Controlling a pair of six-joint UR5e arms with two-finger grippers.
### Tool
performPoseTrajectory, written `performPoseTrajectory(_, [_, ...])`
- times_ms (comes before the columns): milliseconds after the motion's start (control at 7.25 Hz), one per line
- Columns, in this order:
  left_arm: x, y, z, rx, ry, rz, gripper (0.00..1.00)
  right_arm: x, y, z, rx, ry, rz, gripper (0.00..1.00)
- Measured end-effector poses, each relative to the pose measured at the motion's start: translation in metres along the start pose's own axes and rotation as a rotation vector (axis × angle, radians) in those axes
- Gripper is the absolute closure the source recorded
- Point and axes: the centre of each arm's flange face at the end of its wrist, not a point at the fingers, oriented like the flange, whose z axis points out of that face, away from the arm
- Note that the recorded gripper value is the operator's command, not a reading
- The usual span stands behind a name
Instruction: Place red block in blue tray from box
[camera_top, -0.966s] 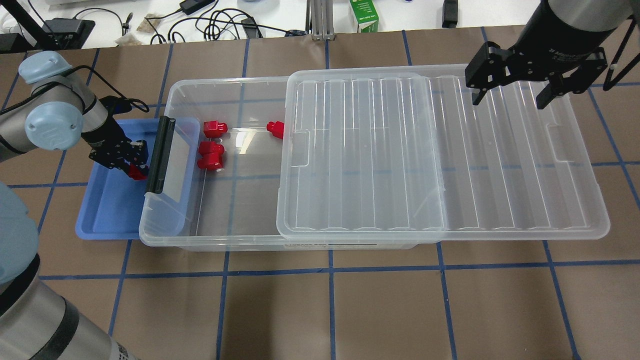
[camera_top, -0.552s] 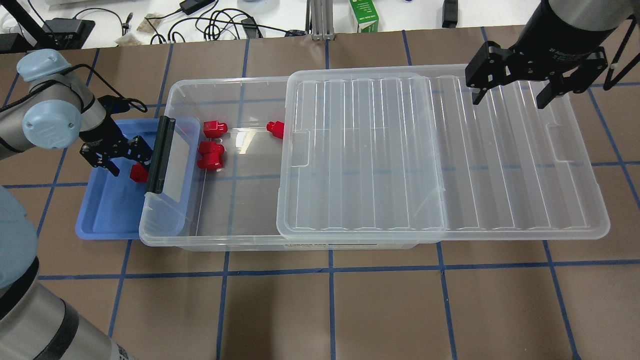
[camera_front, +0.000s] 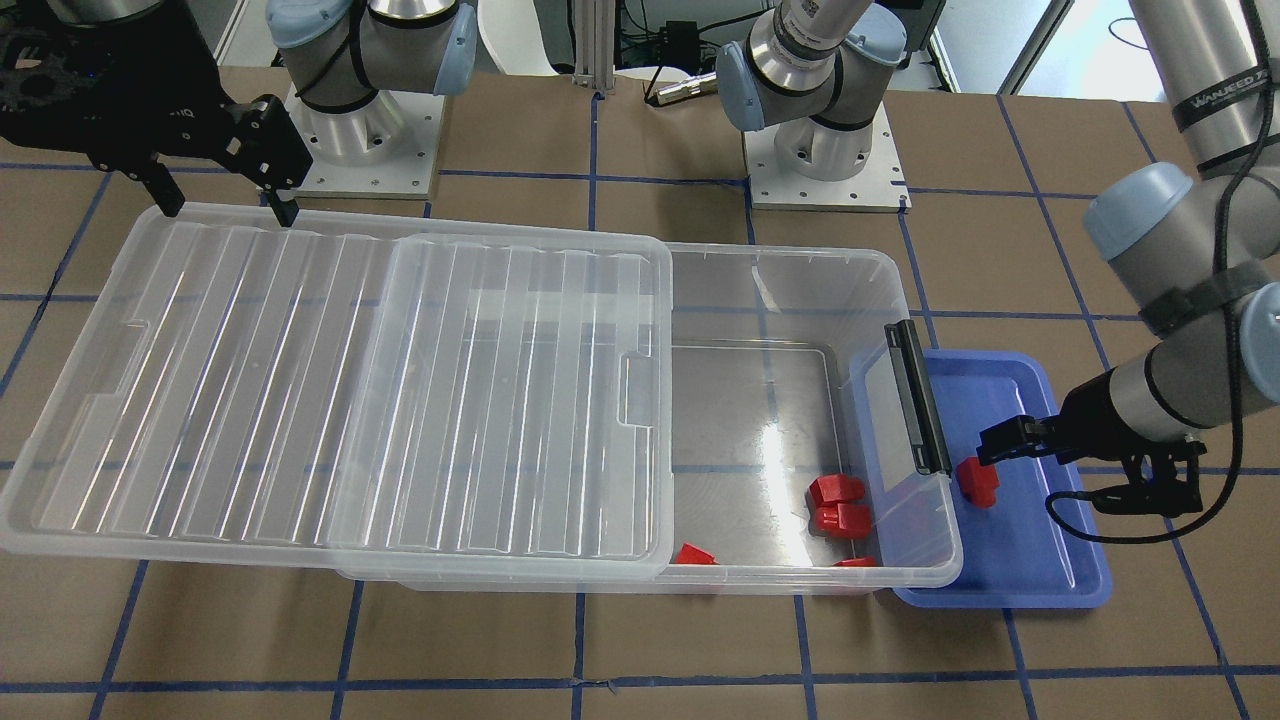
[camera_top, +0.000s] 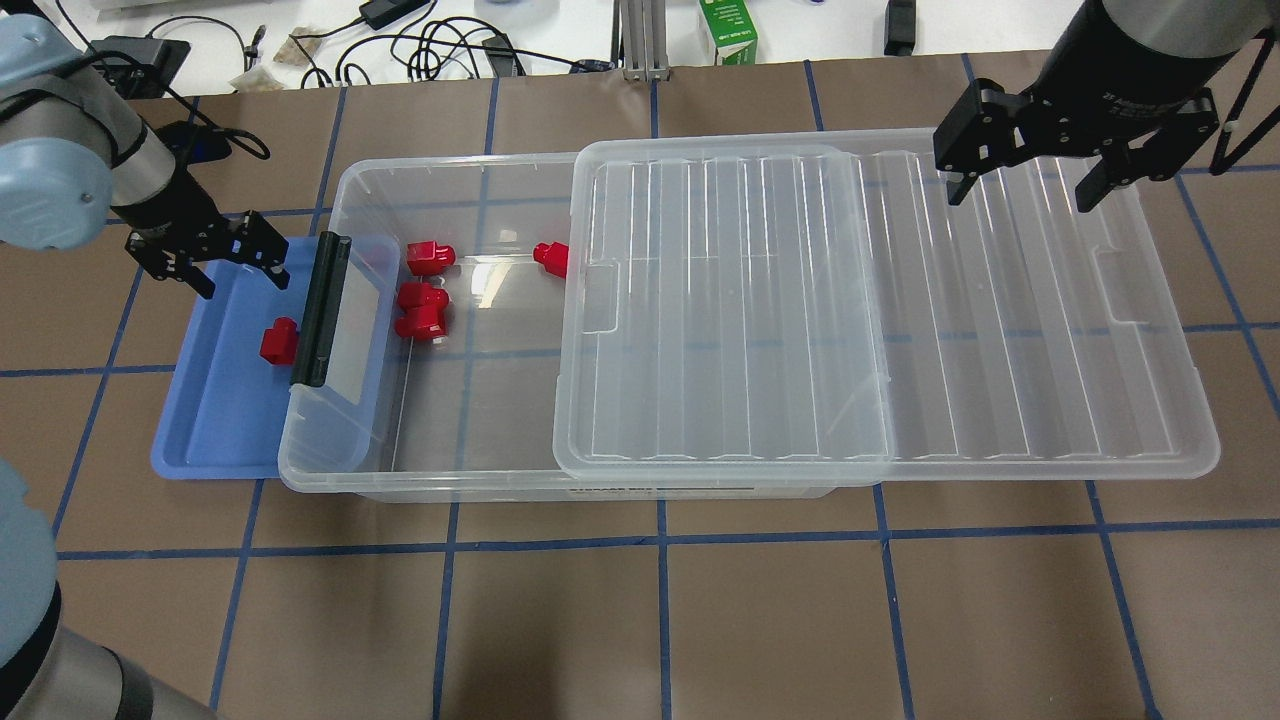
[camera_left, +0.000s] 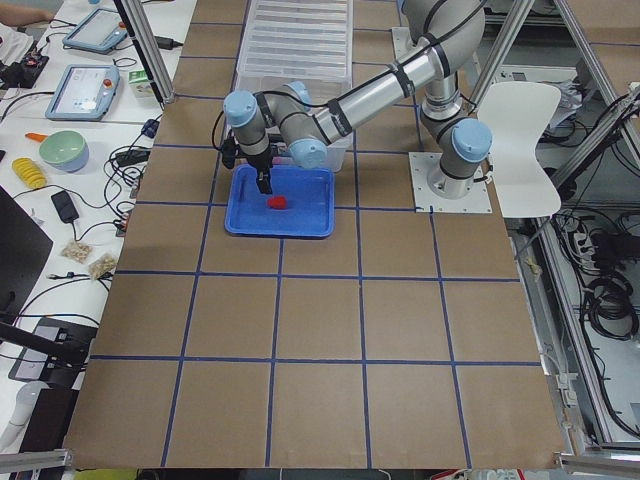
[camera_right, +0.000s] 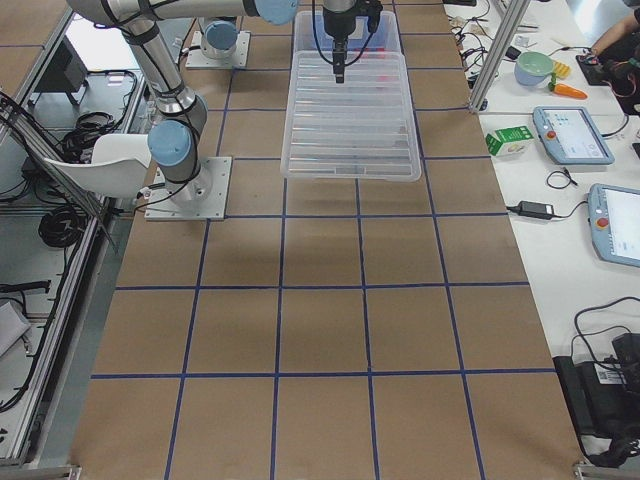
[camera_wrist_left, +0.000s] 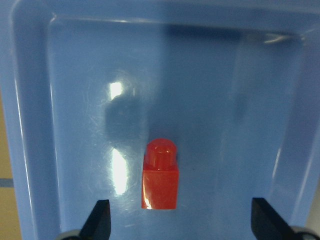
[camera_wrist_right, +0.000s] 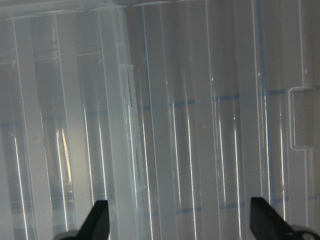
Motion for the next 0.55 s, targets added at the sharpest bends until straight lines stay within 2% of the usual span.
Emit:
performPoseTrajectory(276, [0.022, 0.019, -0.082, 0.007, 0.0, -0.013, 0.0, 0.046, -0.015, 0.002, 0.013, 0.02, -0.045, 0.0])
performPoseTrajectory(552, [0.094, 0.044, -0.135, 0.044, -0.023, 0.025, 0.0, 0.132, -0.024, 0.008, -0.001, 0.04, -0.07, 0.0])
